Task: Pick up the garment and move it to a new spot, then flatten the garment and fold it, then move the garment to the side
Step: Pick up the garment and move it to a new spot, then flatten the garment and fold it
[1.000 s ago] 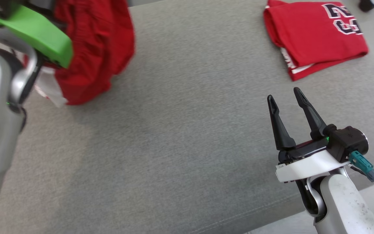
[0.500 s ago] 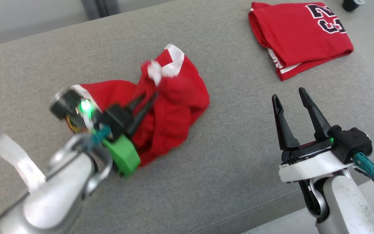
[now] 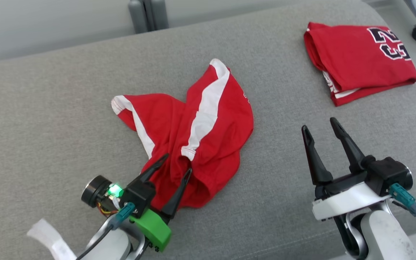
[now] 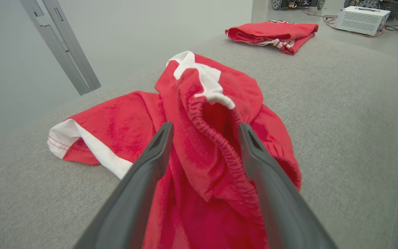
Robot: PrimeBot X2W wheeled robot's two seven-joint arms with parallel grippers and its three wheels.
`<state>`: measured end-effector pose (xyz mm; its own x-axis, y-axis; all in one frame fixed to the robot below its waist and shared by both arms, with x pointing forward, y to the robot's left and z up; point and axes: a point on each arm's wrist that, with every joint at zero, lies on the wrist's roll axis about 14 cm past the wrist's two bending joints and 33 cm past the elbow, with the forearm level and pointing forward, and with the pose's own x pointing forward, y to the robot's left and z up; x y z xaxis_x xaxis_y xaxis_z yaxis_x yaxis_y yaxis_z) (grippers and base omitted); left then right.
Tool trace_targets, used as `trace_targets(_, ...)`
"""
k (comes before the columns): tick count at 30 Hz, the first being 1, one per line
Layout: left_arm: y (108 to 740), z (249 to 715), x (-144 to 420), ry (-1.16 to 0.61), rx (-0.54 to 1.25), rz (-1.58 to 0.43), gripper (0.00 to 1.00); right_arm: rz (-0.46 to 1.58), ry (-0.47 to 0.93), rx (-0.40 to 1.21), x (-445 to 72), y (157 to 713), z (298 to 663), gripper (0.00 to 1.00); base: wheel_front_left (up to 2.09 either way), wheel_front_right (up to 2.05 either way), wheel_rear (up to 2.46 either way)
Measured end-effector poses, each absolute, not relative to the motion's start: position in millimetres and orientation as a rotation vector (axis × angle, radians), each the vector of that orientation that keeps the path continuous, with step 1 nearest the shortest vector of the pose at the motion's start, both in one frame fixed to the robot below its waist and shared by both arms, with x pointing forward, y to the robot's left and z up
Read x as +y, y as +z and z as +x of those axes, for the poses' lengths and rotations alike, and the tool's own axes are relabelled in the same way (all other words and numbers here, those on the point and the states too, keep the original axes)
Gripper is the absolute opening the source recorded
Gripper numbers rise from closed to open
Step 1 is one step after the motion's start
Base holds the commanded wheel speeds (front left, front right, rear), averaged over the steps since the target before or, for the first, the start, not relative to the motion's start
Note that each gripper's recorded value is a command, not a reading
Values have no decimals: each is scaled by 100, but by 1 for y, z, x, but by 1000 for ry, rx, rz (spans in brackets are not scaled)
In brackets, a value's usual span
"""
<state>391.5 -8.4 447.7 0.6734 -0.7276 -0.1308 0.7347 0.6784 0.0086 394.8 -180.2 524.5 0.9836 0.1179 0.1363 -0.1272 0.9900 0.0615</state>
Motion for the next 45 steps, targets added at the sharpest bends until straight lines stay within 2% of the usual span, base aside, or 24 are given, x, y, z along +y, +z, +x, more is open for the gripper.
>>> trace_targets(3,466,389,6,-729,68,35,100,80,140,-137,-174,526,388,100,0,0,0)
trace_targets(10,510,380,75,-386,-45,-54,100,116,185,-157,-155,533,369,100,0,0,0)
trace_targets(19,517,336,153,-19,-79,-171,100,168,243,-169,-127,537,351,100,0,0,0)
trace_targets(24,524,319,159,-1,-121,-225,100,188,259,-150,-119,531,340,100,0,0,0)
trace_targets(35,513,311,151,-41,-104,-75,100,195,246,-122,-120,521,332,100,0,0,0)
trace_targets(45,512,312,151,-41,-102,-58,100,197,225,-125,-126,521,331,100,0,0,0)
